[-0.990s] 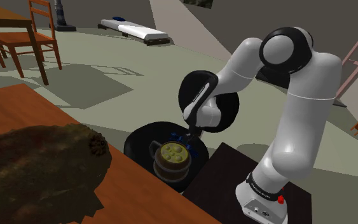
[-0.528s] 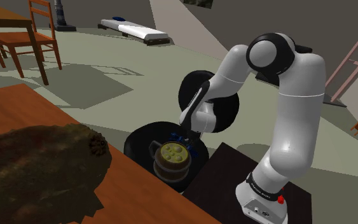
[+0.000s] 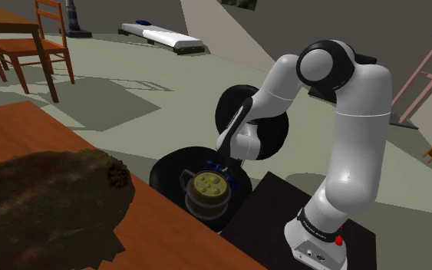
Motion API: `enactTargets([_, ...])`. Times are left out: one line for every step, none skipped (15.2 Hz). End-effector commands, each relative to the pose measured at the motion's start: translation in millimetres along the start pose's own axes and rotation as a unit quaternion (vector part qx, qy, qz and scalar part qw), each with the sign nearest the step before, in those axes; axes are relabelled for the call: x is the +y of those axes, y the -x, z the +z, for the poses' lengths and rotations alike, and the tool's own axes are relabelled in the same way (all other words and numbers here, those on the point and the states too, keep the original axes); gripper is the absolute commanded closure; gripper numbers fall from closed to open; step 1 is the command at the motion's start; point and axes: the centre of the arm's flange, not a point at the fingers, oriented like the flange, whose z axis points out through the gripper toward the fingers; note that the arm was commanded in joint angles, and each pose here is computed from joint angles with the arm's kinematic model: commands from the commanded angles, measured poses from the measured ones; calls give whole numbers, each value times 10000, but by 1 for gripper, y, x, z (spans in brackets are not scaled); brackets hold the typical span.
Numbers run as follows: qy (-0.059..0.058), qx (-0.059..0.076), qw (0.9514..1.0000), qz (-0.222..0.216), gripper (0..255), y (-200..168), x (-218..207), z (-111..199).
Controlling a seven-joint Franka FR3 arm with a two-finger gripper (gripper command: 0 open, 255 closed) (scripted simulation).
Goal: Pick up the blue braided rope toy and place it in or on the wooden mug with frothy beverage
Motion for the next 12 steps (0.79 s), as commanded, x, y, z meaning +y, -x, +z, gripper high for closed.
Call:
enactTargets([0,0,10000,0,255,0,0,0])
enactTargets([0,0,10000,0,255,0,0,0])
enactTargets([0,0,10000,0,255,0,0,0])
enactTargets([0,0,10000,0,255,0,0,0])
enactTargets([0,0,10000,0,255,0,0,0])
enactTargets([0,0,10000,0,255,0,0,0])
enactTargets([0,0,10000,0,255,0,0,0])
enactTargets([0,0,10000,0,255,0,0,0])
enactTargets([0,0,10000,0,255,0,-1,-5])
enactTargets([0,0,10000,0,255,0,-1,-10])
enactTargets([0,0,10000,0,255,0,-2,-16])
enactTargets([0,0,10000,0,255,0,-2,-21])
